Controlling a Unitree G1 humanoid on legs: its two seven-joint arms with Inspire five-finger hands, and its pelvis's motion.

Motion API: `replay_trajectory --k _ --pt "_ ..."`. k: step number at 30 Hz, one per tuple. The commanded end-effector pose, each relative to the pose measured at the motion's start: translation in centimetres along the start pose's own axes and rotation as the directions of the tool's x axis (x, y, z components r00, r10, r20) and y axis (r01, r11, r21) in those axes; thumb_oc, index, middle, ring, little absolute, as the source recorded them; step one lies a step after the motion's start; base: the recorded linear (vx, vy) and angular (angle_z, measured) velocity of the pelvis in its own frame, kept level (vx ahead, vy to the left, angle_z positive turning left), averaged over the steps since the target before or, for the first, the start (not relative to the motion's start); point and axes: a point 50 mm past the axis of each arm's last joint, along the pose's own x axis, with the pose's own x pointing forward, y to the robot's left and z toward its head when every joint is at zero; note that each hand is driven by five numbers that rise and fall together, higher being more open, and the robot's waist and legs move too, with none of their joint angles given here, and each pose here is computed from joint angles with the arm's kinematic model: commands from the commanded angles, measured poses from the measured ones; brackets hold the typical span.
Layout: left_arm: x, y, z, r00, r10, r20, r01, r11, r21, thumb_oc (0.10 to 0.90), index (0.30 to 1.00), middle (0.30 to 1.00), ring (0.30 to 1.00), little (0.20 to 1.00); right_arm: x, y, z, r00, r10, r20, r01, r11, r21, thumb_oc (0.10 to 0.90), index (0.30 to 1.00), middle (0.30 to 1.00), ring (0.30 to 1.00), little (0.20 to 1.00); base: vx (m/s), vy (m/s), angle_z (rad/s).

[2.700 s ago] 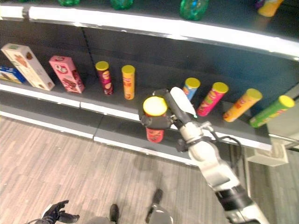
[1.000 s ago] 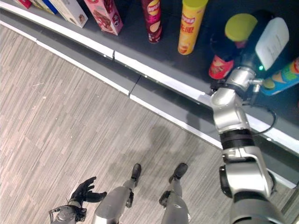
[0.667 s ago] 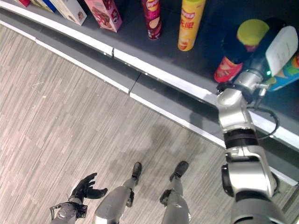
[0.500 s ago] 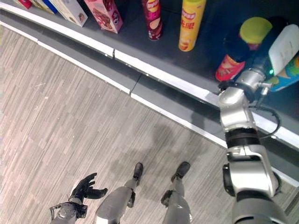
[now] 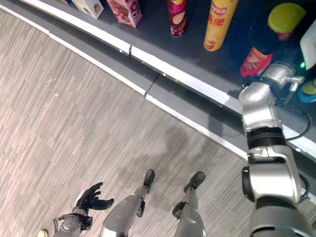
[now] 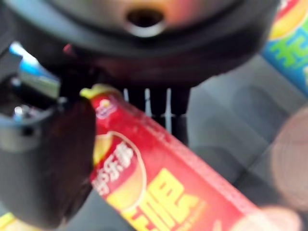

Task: Put the goods on the table back onto the shelves and tidy them up.

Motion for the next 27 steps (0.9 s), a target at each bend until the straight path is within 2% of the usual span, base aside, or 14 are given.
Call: replay_trajectory --k 1,13,16,21,22,23,25,27 --pt "-0.2 1.9 -0.3 1.0 0.03 0.007 -0.03 0.995 0.091 0.8 0.9 0.9 0.9 0.9 3.3 -3.3 5.1 0.962 -0.171 0.214 0.155 0.984 0.092 0.8 0.9 0.9 0.9 0.9 0.0 0.0 0.0" --pt "0.0 1.8 0.0 0.999 0.033 0.012 -0.034 0.994 0.102 0.8 0.9 0.9 0.9 0.9 2.7 -3.1 5.6 0.959 -0.183 0.215 0.153 0.977 0.149 0.8 0.9 0.9 0.9 0.9 0.0 0.022 0.0" --pt "0.2 1.8 0.3 0.999 0.034 0.01 -0.035 0.994 0.099 0.8 0.9 0.9 0.9 0.9 1.3 -3.5 7.1 0.937 -0.205 0.283 0.141 0.963 0.232 0.8 0.9 0.9 0.9 0.9 -0.02 0.069 -0.05" --pt "0.3 1.9 0.1 0.999 0.038 -0.006 -0.038 0.994 0.106 0.8 0.9 0.9 0.9 0.9 0.0 -3.6 7.2 0.928 -0.191 0.32 0.112 0.962 0.249 0.8 0.9 0.9 0.9 0.9 -0.02 0.073 -0.02" --pt "0.2 2.6 -1.0 0.995 0.069 -0.074 -0.06 0.991 0.116 0.8 0.9 0.9 0.9 0.9 -6.7 -2.3 5.5 0.937 0.027 0.347 -0.164 0.914 0.371 0.8 0.9 0.9 0.9 0.9 -0.04 0.298 -0.04" --pt "-0.1 3.3 -1.7 0.992 0.081 -0.098 -0.069 0.99 0.123 0.8 0.9 0.9 0.9 0.9 -9.7 -1.7 4.0 0.936 0.17 0.308 -0.299 0.847 0.439 0.8 0.9 0.9 0.9 0.9 -0.05 0.362 -0.16" --pt "-0.6 4.5 -2.9 0.982 0.112 -0.153 -0.093 0.987 0.129 0.8 0.9 0.9 0.9 0.9 -13.4 -0.6 1.5 0.892 0.378 0.249 -0.453 0.756 0.473 0.8 0.9 0.9 0.9 0.9 -0.03 0.264 -0.6" --pt "-0.9 5.1 -3.5 0.976 0.13 -0.177 -0.108 0.986 0.128 0.8 0.9 0.9 0.9 0.9 -15.6 -0.6 0.2 0.842 0.483 0.24 -0.537 0.716 0.446 0.8 0.9 0.9 0.9 0.9 -0.07 0.242 -1.93"
